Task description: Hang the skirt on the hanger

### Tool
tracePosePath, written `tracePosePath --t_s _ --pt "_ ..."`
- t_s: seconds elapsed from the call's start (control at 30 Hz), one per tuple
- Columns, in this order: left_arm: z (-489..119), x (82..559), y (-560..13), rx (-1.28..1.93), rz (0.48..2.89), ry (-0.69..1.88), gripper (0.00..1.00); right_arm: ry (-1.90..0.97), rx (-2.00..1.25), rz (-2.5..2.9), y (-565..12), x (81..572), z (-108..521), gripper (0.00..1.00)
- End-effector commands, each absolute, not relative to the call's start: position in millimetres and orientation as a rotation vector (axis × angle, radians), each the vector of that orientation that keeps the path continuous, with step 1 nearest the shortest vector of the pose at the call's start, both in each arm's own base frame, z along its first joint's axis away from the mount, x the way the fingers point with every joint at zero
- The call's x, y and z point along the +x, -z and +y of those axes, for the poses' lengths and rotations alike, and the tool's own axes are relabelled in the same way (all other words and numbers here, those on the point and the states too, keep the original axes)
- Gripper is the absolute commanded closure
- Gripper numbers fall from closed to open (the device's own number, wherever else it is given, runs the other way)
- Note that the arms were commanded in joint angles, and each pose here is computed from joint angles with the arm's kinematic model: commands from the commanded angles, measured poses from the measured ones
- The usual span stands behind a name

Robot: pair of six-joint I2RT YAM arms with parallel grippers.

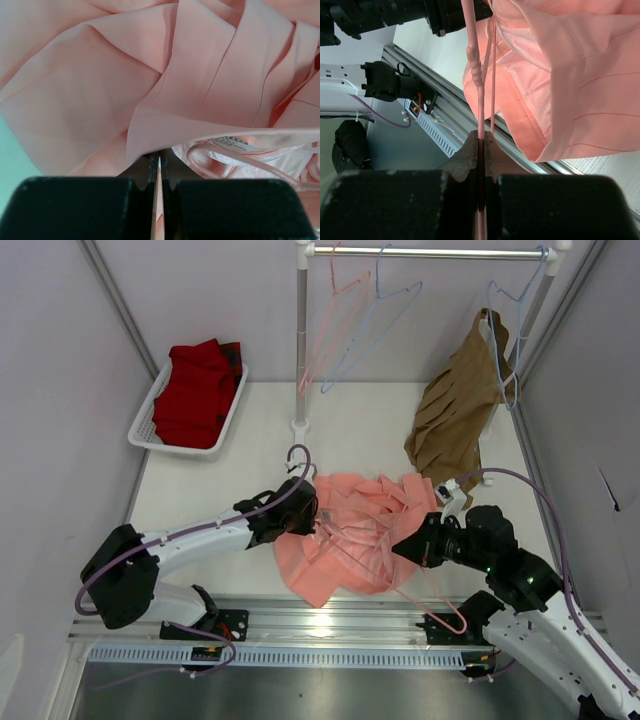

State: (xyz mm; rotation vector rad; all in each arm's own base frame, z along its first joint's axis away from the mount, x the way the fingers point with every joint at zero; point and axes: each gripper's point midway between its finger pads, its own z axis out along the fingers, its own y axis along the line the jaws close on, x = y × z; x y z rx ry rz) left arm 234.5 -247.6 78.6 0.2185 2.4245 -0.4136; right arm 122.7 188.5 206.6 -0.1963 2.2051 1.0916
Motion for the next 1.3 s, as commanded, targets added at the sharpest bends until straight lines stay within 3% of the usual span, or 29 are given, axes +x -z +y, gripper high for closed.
tracePosePath --t_s 0.0,0.7,1.27 --pt "-251.6 236.6 -84.9 0.221 2.391 0.436 0.97 -1.117 -0.201 2.15 -217.1 126.5 194.6 1.0" --pt "-258.1 219.4 -101.7 0.26 2.356 0.523 1.0 -1.128 -0.206 2.116 -206.5 141.2 215.4 1.0" --pt "-237.9 218.3 -96.5 0.186 2.366 0.423 1.0 -1.167 -0.201 2.126 -210.4 117.0 202.9 1.0"
